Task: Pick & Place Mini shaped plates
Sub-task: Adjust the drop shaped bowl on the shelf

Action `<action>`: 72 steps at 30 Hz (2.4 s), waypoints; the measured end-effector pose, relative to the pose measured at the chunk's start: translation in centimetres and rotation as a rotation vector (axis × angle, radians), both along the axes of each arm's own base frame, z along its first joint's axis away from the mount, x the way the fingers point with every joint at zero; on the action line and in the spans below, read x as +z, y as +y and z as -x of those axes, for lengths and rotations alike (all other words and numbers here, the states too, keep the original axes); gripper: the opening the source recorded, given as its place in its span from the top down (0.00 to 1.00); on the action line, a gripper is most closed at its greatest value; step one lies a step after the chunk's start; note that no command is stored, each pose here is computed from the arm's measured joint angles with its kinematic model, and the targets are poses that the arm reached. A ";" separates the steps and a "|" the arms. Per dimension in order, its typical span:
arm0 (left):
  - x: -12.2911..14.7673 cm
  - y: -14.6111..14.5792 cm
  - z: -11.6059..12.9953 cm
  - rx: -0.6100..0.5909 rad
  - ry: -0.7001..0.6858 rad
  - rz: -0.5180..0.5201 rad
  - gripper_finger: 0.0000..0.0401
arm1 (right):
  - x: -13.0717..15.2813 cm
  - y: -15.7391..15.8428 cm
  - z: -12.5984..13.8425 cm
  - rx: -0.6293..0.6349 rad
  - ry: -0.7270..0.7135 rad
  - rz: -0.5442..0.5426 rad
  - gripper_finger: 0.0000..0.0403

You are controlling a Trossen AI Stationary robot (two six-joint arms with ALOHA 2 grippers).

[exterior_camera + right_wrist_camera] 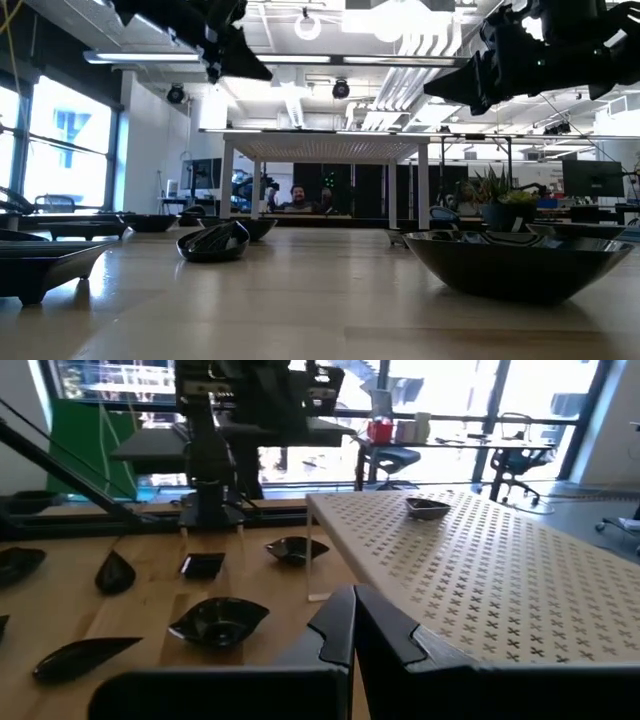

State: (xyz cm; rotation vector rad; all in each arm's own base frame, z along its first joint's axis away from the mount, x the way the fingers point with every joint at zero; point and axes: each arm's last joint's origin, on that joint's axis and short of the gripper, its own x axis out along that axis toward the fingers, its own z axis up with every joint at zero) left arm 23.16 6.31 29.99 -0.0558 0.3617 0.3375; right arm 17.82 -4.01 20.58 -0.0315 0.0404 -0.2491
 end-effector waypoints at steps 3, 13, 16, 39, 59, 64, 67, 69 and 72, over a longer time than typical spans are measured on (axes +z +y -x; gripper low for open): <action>1.2 0.2 -1.0 -0.030 0.008 -0.018 1.00 | 0.0 0.0 0.0 0.000 0.005 0.021 1.00; 1.9 1.6 -5.3 0.055 0.164 -0.008 0.98 | 0.0 0.0 0.0 0.002 0.016 0.064 1.00; 2.0 2.1 -6.8 0.080 0.218 0.019 0.92 | 0.0 0.0 0.0 0.003 0.021 0.086 0.99; -0.1 7.0 -10.9 0.082 0.492 -0.167 0.79 | 0.8 -0.1 0.1 -0.031 -0.008 0.235 0.99; -0.6 7.4 -11.0 0.131 0.535 -0.205 0.97 | 0.7 -0.1 0.1 -0.030 -0.003 0.241 1.00; -0.6 7.4 -11.0 0.097 0.534 -0.207 0.99 | 0.7 -0.1 0.1 -0.030 -0.003 0.241 0.99; -0.6 7.4 -11.0 0.100 0.535 -0.209 1.00 | 0.7 -0.1 0.1 -0.031 -0.002 0.241 0.98; -0.6 7.8 -10.9 0.106 0.538 -0.203 1.00 | 0.7 -0.1 0.1 -0.030 -0.002 0.242 0.99; 0.3 8.7 -10.5 0.119 0.517 -0.147 1.00 | 0.7 -0.1 0.1 -0.031 -0.002 0.242 1.00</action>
